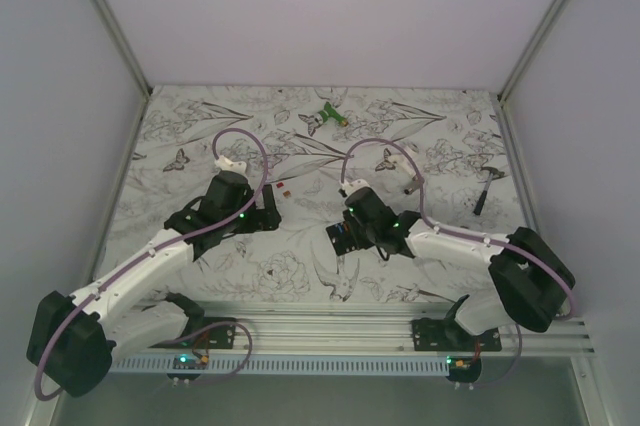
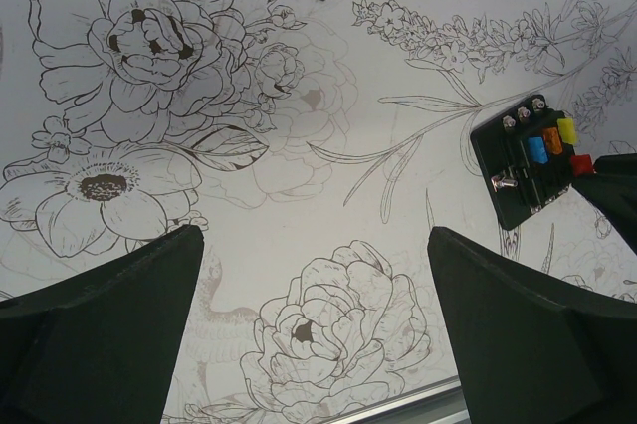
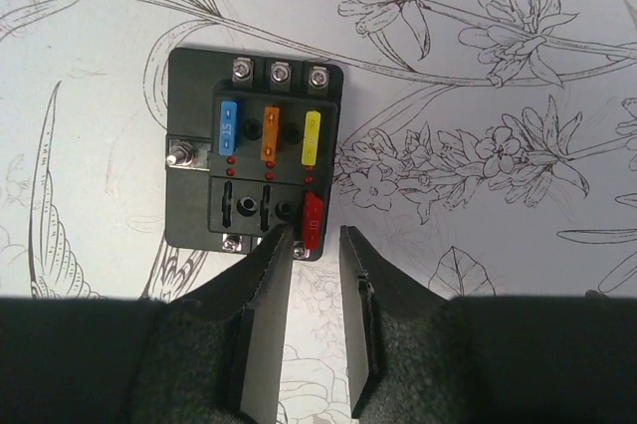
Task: Snap on the fuse box
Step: Install the fuse at the fuse box base.
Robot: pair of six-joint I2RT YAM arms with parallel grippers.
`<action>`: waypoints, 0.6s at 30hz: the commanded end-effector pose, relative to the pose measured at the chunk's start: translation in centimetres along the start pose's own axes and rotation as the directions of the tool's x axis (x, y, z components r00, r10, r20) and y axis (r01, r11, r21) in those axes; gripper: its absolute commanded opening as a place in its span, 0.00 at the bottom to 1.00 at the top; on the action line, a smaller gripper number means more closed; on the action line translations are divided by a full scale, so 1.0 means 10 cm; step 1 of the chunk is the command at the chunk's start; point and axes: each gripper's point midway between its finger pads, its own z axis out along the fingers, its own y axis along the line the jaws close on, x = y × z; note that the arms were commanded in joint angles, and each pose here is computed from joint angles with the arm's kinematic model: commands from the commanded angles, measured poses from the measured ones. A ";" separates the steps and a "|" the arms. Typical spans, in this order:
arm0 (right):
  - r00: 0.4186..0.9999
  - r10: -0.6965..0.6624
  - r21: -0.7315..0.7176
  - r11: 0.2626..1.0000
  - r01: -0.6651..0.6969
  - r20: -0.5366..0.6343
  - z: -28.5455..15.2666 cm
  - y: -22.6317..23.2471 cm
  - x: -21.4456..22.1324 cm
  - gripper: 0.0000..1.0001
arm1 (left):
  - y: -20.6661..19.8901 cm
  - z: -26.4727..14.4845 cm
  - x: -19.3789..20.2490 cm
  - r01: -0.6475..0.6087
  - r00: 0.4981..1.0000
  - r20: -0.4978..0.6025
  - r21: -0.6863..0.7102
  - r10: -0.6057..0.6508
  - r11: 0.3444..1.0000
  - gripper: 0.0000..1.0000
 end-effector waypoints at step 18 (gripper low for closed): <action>0.988 0.127 -0.052 0.990 -0.133 -0.093 -0.09 0.07 -0.26 0.30 | -0.01 -0.04 0.00 0.005 1.000 -0.010 0.011 -0.005 1.000 1.00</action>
